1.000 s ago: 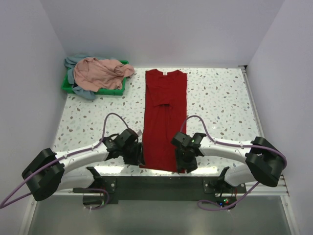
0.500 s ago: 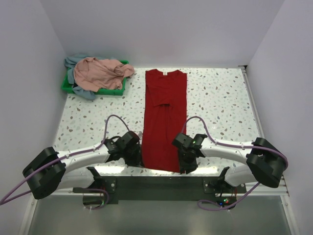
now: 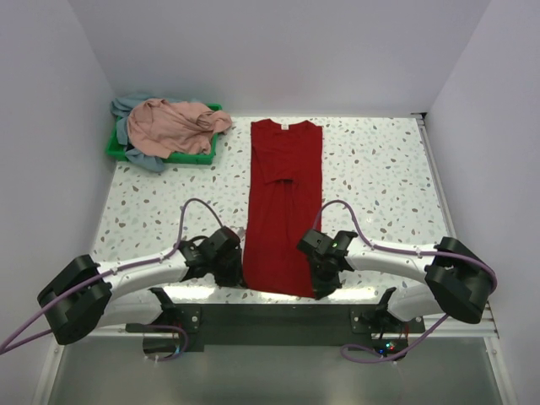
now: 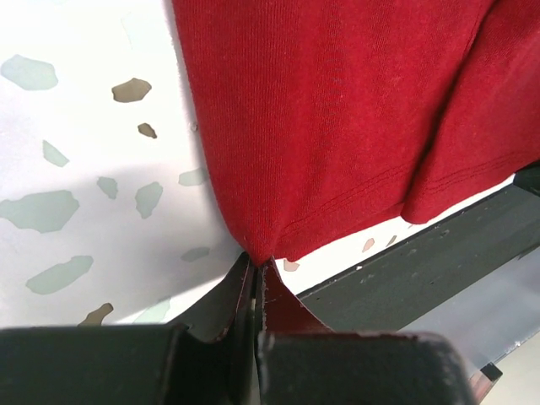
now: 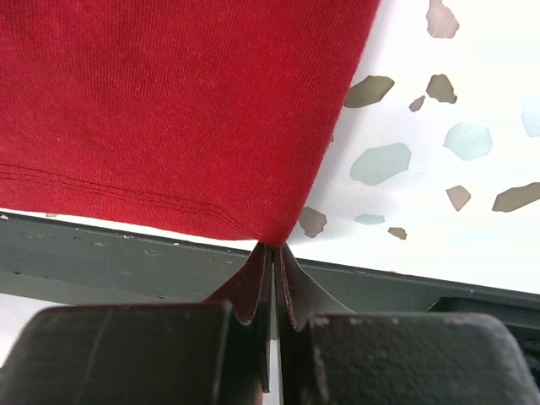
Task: Fold and stack the t-shirts
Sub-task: Fold the tshirt
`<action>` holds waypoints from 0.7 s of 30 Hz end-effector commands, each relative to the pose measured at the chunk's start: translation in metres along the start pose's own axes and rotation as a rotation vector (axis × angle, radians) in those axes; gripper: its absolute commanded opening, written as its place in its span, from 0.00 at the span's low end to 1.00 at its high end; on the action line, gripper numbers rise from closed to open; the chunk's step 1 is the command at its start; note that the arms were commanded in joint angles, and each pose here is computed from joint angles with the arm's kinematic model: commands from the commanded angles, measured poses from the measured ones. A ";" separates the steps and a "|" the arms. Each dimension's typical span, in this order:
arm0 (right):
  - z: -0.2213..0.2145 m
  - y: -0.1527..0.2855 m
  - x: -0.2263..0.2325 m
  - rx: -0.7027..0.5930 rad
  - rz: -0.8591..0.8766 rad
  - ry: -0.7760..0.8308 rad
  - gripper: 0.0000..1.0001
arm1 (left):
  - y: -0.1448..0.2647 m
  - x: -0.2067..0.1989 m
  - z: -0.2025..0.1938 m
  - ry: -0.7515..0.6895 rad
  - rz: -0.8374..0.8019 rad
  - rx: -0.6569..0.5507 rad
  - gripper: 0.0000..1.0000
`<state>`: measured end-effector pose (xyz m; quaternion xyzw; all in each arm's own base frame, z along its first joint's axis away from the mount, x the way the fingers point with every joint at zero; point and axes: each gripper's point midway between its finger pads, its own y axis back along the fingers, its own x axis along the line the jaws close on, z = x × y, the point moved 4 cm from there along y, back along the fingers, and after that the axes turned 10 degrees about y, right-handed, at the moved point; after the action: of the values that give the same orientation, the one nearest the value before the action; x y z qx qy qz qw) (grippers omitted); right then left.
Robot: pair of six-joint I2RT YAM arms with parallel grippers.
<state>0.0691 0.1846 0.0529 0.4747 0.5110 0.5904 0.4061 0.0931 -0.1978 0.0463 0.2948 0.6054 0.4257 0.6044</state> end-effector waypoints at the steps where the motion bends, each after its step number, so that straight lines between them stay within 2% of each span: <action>1: 0.003 0.003 -0.003 -0.022 -0.022 -0.005 0.00 | 0.000 0.010 -0.005 0.006 0.030 -0.002 0.00; 15: 0.009 0.020 0.000 -0.073 -0.013 -0.012 0.00 | 0.016 -0.012 0.005 0.023 -0.044 -0.054 0.00; 21: 0.017 0.039 0.005 -0.124 0.004 -0.024 0.00 | 0.038 -0.035 0.023 0.027 -0.073 -0.149 0.00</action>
<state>0.0751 0.1827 0.0726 0.4614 0.4956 0.6024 0.4226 0.0973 -0.1971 0.0690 0.2659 0.6026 0.4406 0.6100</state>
